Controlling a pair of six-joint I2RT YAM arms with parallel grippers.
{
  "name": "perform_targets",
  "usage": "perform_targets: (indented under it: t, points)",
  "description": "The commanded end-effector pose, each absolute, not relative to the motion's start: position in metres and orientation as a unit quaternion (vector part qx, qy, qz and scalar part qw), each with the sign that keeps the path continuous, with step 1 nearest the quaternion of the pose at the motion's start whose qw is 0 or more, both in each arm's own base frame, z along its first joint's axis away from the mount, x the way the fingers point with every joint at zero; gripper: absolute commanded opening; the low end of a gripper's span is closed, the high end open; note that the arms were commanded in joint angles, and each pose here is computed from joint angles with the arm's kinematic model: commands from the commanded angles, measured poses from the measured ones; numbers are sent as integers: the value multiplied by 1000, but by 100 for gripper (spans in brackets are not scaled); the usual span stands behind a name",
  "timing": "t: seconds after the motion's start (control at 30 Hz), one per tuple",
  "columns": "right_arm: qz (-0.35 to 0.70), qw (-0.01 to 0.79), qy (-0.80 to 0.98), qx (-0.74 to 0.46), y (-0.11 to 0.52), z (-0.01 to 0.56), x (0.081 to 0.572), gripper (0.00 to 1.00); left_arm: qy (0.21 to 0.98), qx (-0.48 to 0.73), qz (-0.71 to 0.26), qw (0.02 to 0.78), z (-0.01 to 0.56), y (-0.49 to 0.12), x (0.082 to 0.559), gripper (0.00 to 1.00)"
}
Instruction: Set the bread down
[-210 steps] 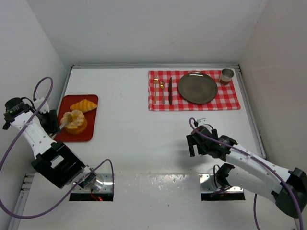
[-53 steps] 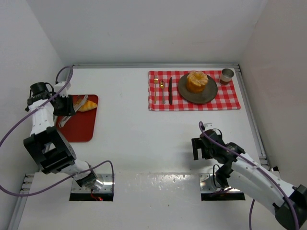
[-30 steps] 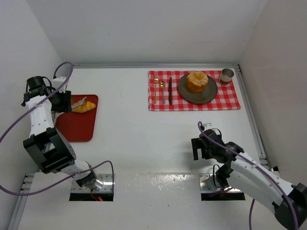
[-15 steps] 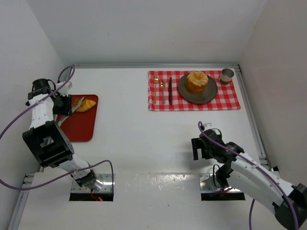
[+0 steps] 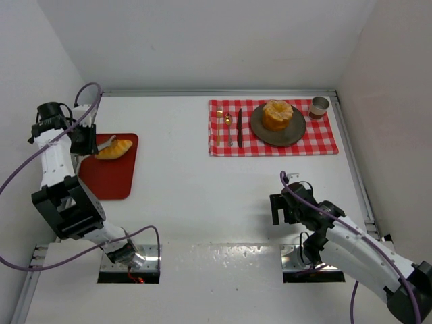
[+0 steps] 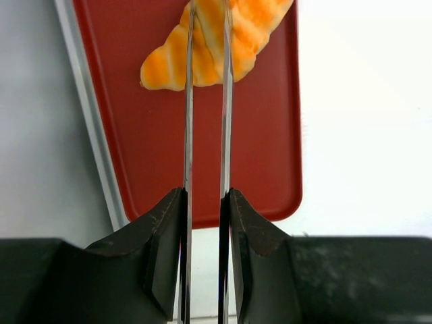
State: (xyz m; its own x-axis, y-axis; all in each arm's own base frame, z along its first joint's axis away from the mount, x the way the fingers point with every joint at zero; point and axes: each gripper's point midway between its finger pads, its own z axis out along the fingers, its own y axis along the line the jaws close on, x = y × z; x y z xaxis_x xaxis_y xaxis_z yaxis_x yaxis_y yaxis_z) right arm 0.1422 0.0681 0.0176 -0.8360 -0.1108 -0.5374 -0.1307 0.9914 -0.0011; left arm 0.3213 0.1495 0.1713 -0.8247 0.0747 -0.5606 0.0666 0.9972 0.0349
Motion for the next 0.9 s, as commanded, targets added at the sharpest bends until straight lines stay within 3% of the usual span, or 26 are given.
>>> perform_targets:
  t: [0.0,0.3,0.43,0.57,0.8,0.87]
  points:
    - [20,304,951,-51,70,30,152,99,934,48,2,355,219,136,329,0]
    - [15,311,949,-48,69,34,155,99,931,54,-18,360,225,127,329,0]
    - [7,311,949,-48,66,36,155,99,919,86,-58,381,242,91,343,0]
    - [-4,309,950,-41,59,35,152,99,907,145,-103,383,254,15,370,0]
    - [-28,304,952,-28,45,33,143,99,849,311,-164,395,280,-171,406,0]
    - [-30,306,951,-20,43,34,143,98,842,347,-183,371,261,-227,407,0]
